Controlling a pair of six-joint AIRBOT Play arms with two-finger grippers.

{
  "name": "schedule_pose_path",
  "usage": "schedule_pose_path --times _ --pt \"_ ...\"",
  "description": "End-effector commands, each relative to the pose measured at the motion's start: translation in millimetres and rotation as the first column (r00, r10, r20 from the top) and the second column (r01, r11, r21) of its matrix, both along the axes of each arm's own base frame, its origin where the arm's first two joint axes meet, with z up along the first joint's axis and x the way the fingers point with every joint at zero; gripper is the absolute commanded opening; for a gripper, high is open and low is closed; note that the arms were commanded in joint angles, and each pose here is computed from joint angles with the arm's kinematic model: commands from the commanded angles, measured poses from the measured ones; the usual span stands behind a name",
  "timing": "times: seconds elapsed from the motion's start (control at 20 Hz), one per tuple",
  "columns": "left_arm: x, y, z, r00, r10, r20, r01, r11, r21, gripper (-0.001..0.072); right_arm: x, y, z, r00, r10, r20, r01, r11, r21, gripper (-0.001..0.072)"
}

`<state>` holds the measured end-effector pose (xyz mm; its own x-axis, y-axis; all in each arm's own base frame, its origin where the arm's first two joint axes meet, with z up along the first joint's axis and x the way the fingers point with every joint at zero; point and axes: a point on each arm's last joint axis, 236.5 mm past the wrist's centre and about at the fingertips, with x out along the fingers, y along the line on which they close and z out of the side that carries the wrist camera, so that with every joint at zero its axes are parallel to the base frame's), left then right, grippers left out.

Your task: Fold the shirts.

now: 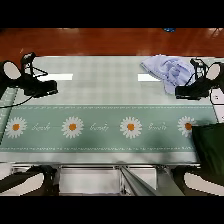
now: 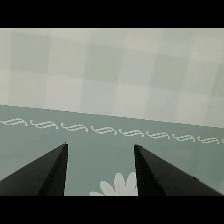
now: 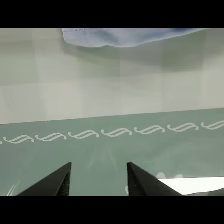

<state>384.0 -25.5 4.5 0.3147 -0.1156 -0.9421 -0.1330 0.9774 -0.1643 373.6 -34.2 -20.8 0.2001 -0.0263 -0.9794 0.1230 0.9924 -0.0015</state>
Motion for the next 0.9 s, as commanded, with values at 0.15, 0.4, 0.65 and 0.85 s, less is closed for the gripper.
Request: schedule_pose_path --times 0.15,0.4,0.65,0.85 --pt "-9.4 -1.7 -17.7 0.998 0.002 -0.058 -0.002 1.0 -0.008 0.0505 0.4 0.2 -0.3 1.0 0.0 0.0 0.0 1.0 0.0 0.0408" --pt "-12.1 -2.2 -18.7 0.998 0.0 -0.07 -0.001 1.0 -0.01 0.0505 0.3 0.2 -0.3 1.0 0.0 0.0 0.0 1.0 0.0 0.0408" --pt "-11.6 -1.9 -18.7 0.998 0.001 -0.068 -0.001 1.0 -0.009 0.0505 2.6 0.6 0.2 1.0 -0.001 0.01 0.0 1.0 0.002 0.0408" --pt "-11.5 -1.9 -22.6 0.997 0.001 -0.077 -0.001 1.0 -0.009 0.0505 20.4 0.2 4.7 0.996 -0.001 0.087 0.001 1.0 0.001 0.0408"
